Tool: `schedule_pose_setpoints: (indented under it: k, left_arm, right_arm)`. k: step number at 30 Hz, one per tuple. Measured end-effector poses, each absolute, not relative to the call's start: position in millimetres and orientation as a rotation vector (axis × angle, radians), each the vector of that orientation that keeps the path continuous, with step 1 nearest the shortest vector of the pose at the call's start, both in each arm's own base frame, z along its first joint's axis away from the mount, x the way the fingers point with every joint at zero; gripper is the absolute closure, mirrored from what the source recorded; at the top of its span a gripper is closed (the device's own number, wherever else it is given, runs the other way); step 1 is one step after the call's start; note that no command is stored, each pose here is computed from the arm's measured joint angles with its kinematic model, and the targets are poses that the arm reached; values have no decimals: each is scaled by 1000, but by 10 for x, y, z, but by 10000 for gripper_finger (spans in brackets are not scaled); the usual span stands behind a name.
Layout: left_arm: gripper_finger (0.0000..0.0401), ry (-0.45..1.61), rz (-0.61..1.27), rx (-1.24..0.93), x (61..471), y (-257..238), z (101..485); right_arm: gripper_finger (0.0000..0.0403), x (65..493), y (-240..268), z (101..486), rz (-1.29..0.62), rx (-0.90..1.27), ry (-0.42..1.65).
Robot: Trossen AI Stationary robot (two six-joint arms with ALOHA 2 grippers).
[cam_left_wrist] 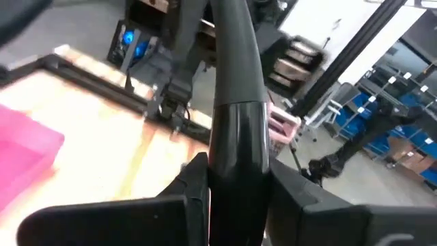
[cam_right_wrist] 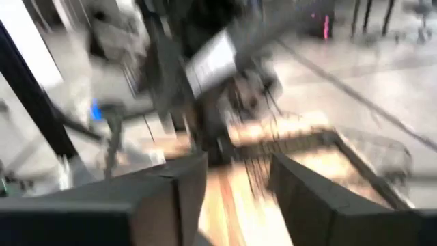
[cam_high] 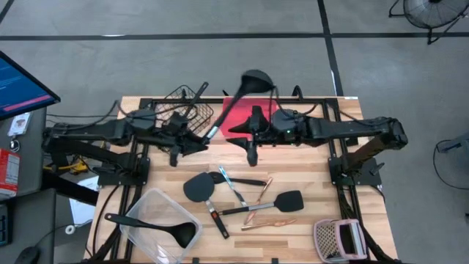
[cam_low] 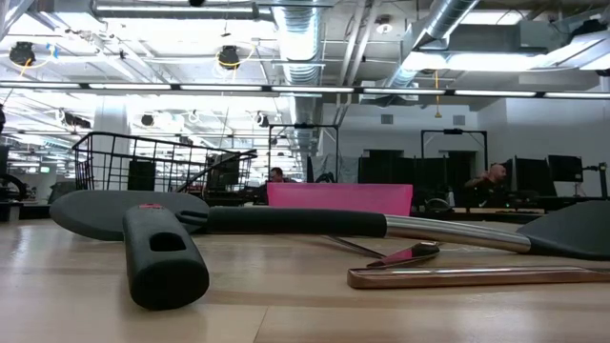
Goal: Pick & Place Kitchen Items
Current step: Put the soup ladle into the white bin
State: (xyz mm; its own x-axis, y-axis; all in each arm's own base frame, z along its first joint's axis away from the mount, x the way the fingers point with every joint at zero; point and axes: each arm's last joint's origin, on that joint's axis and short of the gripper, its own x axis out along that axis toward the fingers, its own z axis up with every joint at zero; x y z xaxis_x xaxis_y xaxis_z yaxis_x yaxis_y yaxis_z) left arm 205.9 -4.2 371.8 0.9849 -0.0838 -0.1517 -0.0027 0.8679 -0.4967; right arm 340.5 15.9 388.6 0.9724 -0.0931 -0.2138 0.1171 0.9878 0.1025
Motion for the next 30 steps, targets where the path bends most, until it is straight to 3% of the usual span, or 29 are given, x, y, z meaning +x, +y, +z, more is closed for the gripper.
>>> schedule_pose_setpoints:
  k: [5,10,17,24,30]
  left_arm:
    - [333,168,-28,-526,1900,-40,3764]
    - [333,237,0,-544,1713,-35,3736]
    - [333,485,17,-653,1536,-54,3544]
    - [333,710,-175,-948,1357,-174,3493]
    - [333,735,-243,-1157,1024,-241,3700]
  right_arm:
    - [189,3313,183,3877,-107,119,277]
    - [174,3032,313,3820,-75,93,484]
    - [185,2561,525,3800,-56,126,715]
    - [203,2389,604,3865,-128,118,698]
    - [217,2426,662,3822,-117,105,714]
